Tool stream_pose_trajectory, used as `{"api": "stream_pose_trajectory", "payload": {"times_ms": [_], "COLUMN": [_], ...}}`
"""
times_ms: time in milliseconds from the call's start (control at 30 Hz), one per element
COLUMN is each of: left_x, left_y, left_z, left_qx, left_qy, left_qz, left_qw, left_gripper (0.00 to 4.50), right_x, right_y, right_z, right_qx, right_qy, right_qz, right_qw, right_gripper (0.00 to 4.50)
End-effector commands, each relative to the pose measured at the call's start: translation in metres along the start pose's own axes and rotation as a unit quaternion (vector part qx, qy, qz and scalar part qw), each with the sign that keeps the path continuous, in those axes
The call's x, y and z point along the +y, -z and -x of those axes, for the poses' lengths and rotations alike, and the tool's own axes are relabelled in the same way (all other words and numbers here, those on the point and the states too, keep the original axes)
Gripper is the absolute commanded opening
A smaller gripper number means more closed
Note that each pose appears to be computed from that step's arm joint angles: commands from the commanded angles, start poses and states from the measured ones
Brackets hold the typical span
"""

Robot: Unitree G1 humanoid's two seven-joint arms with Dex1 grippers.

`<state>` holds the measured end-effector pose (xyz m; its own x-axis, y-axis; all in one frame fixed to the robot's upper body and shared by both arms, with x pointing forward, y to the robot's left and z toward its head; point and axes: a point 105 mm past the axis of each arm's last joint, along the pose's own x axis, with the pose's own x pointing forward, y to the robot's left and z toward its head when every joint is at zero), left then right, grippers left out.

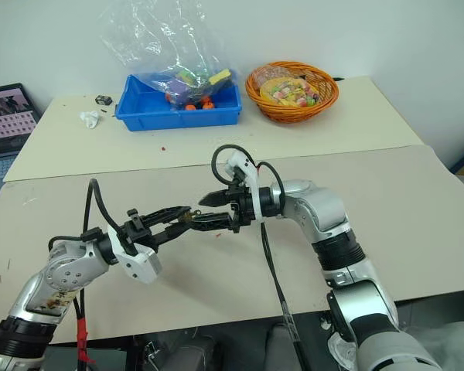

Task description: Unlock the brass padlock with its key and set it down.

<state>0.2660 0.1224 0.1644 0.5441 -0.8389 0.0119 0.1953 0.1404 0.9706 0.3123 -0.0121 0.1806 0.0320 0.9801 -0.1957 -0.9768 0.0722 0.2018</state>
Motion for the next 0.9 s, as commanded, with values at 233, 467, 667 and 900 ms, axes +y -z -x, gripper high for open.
{"api": "stream_pose_trajectory", "payload": {"times_ms": [233,467,667,900], "left_x": [0.006,0.007,0.008,0.009], "left_y": [-0.005,-0.004,-0.004,-0.007], "left_z": [0.001,0.002,0.002,0.002], "left_qx": [-0.013,-0.011,-0.012,-0.016], "left_qy": [-0.009,-0.01,-0.011,-0.014], "left_qz": [-0.012,-0.015,-0.019,-0.025], "left_qw": [1.0,1.0,1.0,0.999], "left_gripper": [0.82,0.82,0.82,0.82], "right_x": [0.005,0.006,0.008,0.01], "right_y": [-0.011,-0.009,-0.008,0.0], "right_z": [0.006,0.006,0.003,-0.01], "right_qx": [-0.012,-0.012,-0.014,0.008], "right_qy": [-0.007,-0.01,-0.015,-0.03], "right_qz": [0.006,0.004,-0.014,-0.211], "right_qw": [1.0,1.0,1.0,0.977], "right_gripper": [1.33,0.06,0.06,0.06]}}
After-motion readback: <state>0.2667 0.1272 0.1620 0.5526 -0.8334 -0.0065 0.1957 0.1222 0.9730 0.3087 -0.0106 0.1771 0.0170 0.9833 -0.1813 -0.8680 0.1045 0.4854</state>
